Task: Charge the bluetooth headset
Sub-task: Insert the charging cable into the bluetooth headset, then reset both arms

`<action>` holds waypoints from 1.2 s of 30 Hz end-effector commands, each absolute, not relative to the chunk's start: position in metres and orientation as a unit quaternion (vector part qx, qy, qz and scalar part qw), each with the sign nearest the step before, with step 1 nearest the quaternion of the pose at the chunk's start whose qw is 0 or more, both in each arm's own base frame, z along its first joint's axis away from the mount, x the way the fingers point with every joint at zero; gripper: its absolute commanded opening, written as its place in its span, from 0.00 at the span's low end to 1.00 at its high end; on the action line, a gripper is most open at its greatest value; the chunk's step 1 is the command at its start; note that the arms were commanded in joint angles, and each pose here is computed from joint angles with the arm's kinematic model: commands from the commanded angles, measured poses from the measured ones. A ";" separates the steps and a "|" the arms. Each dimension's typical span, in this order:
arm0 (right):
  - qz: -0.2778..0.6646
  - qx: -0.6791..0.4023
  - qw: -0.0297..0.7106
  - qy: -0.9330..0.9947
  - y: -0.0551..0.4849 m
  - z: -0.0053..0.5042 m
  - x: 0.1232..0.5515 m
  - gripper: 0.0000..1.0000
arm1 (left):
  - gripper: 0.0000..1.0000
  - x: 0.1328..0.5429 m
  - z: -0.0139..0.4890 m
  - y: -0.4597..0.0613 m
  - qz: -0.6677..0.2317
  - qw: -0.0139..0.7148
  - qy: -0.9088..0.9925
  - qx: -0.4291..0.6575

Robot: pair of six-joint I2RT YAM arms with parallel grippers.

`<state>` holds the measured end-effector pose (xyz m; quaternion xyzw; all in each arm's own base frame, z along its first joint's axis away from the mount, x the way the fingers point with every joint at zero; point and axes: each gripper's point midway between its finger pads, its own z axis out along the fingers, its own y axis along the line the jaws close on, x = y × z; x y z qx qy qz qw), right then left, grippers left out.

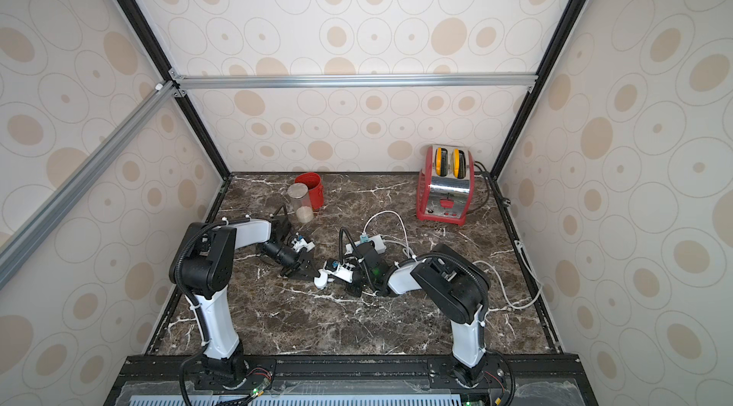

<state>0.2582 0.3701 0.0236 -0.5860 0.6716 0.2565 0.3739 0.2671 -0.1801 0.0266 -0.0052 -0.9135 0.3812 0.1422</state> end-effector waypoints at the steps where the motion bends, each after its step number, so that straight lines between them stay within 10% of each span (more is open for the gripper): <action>1: 0.257 -0.592 0.399 0.652 0.379 0.038 0.251 0.17 | 0.27 0.251 -0.011 -0.169 0.301 0.155 -0.940 -0.042; 10: 0.208 -0.552 0.402 0.700 0.325 0.061 0.251 0.48 | 0.54 0.272 0.018 -0.146 0.247 0.097 -0.963 -0.041; 16: 0.193 -0.477 0.429 0.742 0.292 0.095 0.259 0.62 | 0.99 0.300 0.055 -0.133 0.203 0.016 -0.978 -0.048; 22: 0.144 -0.307 0.511 0.790 0.229 0.156 0.300 1.00 | 0.99 0.358 0.110 -0.071 0.028 -0.185 -0.982 -0.026; 28: 0.036 -0.108 0.564 0.818 0.120 0.183 0.348 1.00 | 0.99 0.391 0.162 0.006 -0.164 -0.406 -0.898 0.054; 36: -0.111 0.035 0.555 0.824 0.011 0.150 0.375 1.00 | 0.99 0.369 0.133 0.056 -0.312 -0.466 -0.824 0.080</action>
